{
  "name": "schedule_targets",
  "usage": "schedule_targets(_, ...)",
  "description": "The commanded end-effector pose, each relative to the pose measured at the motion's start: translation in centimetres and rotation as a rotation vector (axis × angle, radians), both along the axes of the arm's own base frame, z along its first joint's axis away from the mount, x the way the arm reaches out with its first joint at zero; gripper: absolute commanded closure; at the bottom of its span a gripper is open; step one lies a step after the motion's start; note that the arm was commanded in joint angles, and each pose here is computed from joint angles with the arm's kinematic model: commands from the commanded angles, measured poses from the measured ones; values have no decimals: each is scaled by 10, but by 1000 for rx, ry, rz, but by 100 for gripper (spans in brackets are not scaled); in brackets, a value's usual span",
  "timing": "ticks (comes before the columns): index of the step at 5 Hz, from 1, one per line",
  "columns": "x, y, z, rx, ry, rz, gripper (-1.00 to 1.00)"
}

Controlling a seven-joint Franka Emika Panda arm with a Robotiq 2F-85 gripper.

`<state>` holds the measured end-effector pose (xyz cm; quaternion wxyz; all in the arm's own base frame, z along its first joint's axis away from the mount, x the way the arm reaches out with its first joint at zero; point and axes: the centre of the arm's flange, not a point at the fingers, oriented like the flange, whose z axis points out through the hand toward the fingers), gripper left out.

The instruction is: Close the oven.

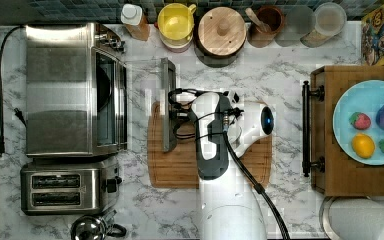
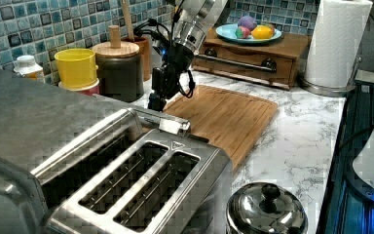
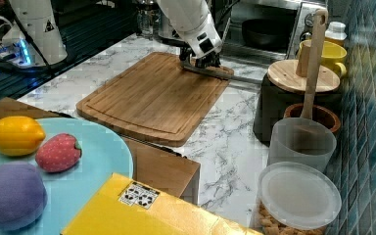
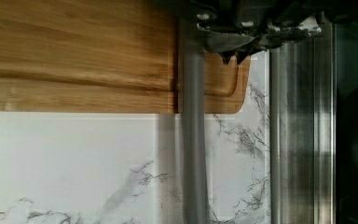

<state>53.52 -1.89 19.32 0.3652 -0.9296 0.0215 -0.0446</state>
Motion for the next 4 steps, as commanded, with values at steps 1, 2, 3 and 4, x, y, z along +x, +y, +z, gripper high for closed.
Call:
schedule_targets(1, 62, 64, 65, 148, -83, 151, 100)
schedule_targets(2, 56, 97, 82, 156, -107, 184, 100)
schedule_targets(3, 48, 131, 102, 147, -137, 208, 100)
schedule_targets(4, 44, 165, 128, 98, -146, 215, 100)
